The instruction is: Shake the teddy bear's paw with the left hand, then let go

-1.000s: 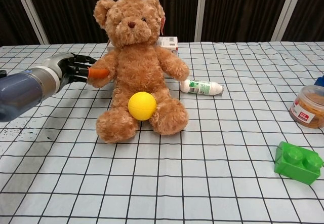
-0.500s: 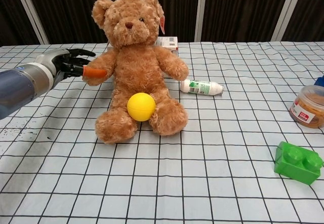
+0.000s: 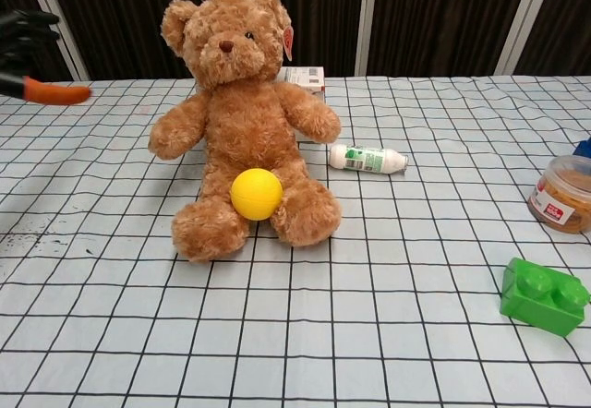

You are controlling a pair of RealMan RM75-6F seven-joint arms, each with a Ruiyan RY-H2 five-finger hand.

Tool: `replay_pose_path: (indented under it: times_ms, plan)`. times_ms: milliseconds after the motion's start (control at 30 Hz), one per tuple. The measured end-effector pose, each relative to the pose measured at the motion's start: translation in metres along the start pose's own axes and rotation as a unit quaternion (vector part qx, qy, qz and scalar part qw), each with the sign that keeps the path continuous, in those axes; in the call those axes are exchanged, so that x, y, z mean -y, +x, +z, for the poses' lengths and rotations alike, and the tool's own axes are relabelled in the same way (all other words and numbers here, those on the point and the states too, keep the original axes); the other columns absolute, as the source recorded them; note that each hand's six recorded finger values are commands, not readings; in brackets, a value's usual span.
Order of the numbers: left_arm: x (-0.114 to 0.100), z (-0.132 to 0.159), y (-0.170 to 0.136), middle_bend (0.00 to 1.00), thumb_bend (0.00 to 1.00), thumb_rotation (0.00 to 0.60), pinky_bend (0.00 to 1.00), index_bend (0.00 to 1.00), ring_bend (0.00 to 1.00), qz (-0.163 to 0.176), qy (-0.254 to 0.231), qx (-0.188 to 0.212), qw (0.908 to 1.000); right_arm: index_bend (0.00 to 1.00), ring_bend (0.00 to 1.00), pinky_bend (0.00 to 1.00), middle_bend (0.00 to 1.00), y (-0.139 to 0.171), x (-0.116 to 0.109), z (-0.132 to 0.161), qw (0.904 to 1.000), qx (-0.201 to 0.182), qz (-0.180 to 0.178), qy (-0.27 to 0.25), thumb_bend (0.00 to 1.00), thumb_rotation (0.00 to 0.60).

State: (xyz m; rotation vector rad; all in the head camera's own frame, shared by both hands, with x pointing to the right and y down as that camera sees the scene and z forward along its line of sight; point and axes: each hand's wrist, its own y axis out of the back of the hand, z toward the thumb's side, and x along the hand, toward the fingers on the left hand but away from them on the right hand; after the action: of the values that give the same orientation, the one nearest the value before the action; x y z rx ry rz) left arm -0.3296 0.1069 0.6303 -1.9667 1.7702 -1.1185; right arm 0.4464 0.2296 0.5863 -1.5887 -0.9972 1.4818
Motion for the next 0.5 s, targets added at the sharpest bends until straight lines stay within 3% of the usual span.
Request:
replay_pose_path:
  times_ms: [100, 233, 500]
  plan:
    - [-0.038, -0.025, -0.031, 0.09, 0.31, 0.600, 0.00, 0.15, 0.00, 0.044, 0.108, 0.027, 0.9929, 0.00, 0.03, 0.00, 0.02, 0.000, -0.002, 0.000, 1.0000, -0.001, -0.004, 0.000, 0.21, 0.600]
    - [-0.063, -0.055, -0.049, 0.09, 0.31, 0.600, 0.00, 0.17, 0.00, 0.060, 0.194, 0.022, 0.9789, 0.00, 0.03, 0.00, 0.02, 0.001, -0.004, 0.001, 1.0000, -0.002, -0.007, 0.000, 0.21, 0.600]
    - [-0.085, -0.084, -0.050, 0.09, 0.32, 0.600, 0.00, 0.17, 0.00, 0.071, 0.265, -0.005, 0.9616, 0.00, 0.03, 0.00, 0.02, 0.001, -0.005, 0.002, 0.9999, -0.001, -0.009, 0.006, 0.21, 0.600]
